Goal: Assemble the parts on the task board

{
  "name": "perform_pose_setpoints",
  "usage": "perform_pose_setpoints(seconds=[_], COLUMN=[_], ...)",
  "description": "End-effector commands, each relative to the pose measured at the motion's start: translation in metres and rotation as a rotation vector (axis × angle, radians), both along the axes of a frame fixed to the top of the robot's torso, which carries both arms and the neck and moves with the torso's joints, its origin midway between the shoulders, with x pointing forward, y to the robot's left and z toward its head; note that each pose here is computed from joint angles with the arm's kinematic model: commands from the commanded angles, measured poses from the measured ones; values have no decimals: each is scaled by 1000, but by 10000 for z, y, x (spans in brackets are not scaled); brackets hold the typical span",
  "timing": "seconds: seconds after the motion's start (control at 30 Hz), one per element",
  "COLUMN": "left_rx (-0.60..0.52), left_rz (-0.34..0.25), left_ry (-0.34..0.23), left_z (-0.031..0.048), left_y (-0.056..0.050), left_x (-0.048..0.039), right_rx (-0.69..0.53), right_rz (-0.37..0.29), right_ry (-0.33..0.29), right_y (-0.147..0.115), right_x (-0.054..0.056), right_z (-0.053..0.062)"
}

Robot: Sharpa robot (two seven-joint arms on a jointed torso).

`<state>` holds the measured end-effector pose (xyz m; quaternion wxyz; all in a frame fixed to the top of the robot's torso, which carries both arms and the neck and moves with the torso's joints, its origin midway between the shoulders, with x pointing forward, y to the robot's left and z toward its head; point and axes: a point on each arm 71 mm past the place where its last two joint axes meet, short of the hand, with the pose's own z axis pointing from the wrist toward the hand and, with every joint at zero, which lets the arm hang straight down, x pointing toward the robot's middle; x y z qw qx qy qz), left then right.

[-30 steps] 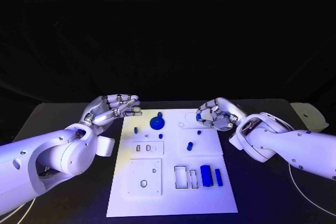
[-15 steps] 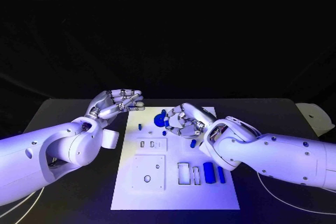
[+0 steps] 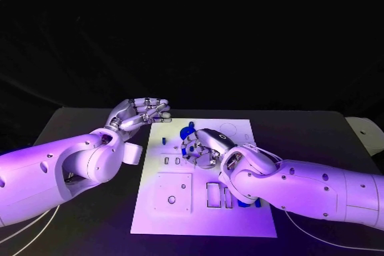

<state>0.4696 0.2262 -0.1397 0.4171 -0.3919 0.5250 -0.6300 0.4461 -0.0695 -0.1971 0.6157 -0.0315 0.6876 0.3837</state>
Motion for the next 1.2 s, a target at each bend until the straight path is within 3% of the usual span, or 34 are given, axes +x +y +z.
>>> perform_pose_setpoints(seconds=[0.03,0.47,1.2], left_rx=[-8,-7,-6], left_rz=[-22,-23,-21], left_ry=[-5,-3,-1], left_z=[12,13,12], left_y=[-33,-29,-14], left_x=[-9,-15,-18], right_rx=[-81,-125,-154], right_rz=[14,31,30], right_ry=[-19,0,3], right_y=[38,91,89], right_x=[-5,-34,-30], right_z=[-48,-125,-146])
